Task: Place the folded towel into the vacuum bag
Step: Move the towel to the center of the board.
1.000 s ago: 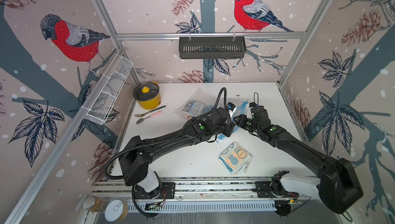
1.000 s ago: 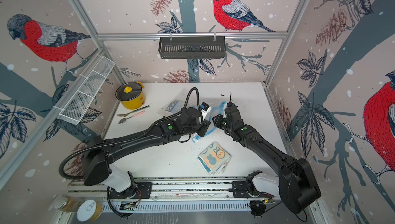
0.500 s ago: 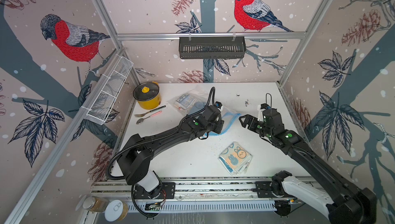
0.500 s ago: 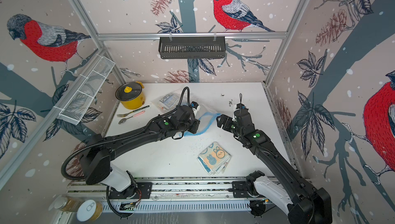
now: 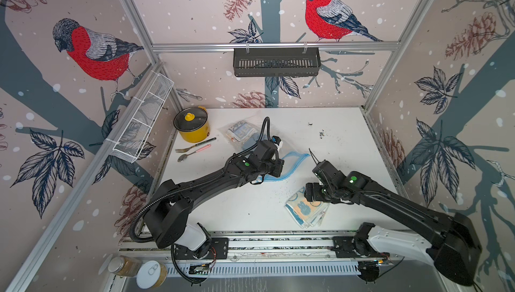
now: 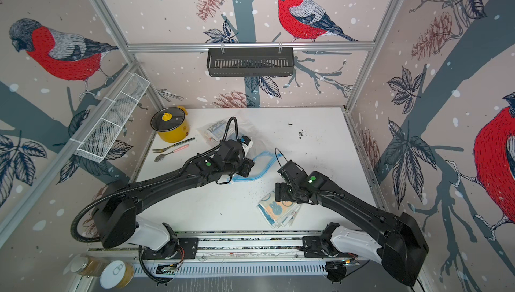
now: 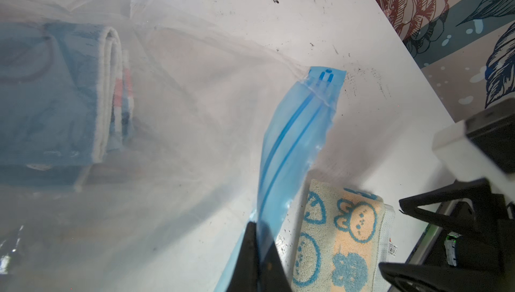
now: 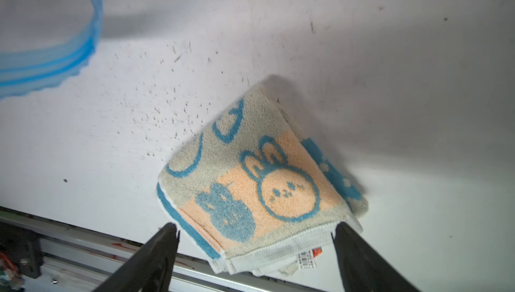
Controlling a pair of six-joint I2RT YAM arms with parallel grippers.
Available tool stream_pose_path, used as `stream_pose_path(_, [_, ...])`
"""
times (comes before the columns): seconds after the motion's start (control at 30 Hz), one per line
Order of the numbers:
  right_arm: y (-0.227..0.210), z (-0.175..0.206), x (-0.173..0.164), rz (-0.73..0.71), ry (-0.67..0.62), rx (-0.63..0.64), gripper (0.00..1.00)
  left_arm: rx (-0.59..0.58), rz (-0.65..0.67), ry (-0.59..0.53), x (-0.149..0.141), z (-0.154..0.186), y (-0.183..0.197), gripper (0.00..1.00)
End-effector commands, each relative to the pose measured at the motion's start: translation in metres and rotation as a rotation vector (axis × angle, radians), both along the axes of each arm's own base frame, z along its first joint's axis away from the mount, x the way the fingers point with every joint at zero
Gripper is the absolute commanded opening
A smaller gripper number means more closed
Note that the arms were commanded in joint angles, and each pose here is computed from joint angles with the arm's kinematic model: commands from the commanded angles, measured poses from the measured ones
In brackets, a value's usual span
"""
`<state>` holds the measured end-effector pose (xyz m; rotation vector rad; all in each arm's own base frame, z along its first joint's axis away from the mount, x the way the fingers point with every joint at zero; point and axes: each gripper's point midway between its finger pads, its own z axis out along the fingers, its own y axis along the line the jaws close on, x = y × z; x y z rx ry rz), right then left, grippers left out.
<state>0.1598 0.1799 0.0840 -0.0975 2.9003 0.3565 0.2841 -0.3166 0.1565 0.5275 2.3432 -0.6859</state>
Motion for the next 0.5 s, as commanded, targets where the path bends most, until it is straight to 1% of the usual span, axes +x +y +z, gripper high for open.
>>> stream_pose_path(0.0, [0.001,-0.016,-0.018,-0.021,0.071,-0.103,0.89,-0.048,0.022,-0.018,0.006,0.01,-0.001,0.0])
stream_pose_path(0.13, [0.018,-0.039,-0.038,0.001,0.145,-0.162,0.9,-0.053,0.027,-0.015,0.005,0.012,0.001,0.0])
stream_pose_path(0.23, [0.023,-0.055,-0.042,-0.018,0.168,-0.164,0.91,-0.055,0.037,-0.027,0.006,0.016,0.004,0.0])
stream_pose_path(0.37, [0.019,-0.068,-0.03,-0.085,0.167,-0.15,0.91,-0.06,0.034,-0.013,0.001,0.012,0.006,0.0])
stream_pose_path(0.47, [0.01,-0.072,-0.012,-0.149,0.152,-0.133,0.91,-0.066,0.032,-0.008,0.001,0.012,0.004,0.0])
